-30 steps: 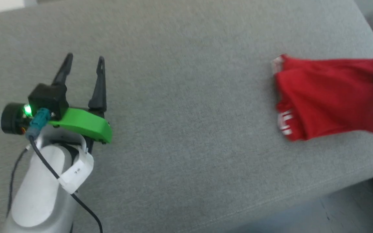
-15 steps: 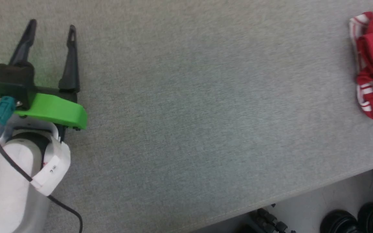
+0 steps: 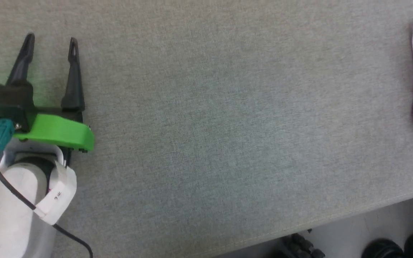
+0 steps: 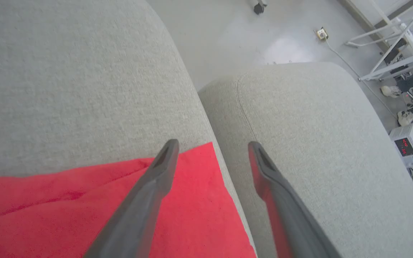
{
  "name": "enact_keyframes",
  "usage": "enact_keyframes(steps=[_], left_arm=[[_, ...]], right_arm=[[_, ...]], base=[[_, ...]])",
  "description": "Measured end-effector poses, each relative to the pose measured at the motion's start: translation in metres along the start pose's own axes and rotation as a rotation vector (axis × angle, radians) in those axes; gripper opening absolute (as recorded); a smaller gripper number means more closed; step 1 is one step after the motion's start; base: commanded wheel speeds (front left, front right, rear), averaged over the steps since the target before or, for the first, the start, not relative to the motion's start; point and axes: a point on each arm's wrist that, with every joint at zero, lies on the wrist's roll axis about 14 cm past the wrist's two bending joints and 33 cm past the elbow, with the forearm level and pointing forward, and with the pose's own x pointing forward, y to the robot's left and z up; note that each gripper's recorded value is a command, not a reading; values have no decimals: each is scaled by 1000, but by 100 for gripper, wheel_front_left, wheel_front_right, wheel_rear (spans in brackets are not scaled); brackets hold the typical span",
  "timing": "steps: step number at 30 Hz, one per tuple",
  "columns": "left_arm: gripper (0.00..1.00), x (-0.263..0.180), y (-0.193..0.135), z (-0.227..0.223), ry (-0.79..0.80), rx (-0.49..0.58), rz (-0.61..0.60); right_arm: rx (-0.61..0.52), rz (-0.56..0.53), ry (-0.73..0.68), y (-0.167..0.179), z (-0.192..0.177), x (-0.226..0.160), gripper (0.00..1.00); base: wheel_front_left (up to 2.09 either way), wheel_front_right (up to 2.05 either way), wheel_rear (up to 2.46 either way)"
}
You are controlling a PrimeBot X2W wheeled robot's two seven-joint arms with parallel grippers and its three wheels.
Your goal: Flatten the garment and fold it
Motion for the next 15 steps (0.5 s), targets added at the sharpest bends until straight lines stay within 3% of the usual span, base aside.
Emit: enact_keyframes(steps=[6, 15], left_arm=[[100, -18, 2, 20, -52, -47, 53], [100, -56, 9, 68, -167, -93, 132]], right_arm=[[67, 70, -335, 3, 87, -34, 100], [259, 213, -828, 10, 185, -135, 100]], base=[[0, 0, 0], [0, 0, 0]])
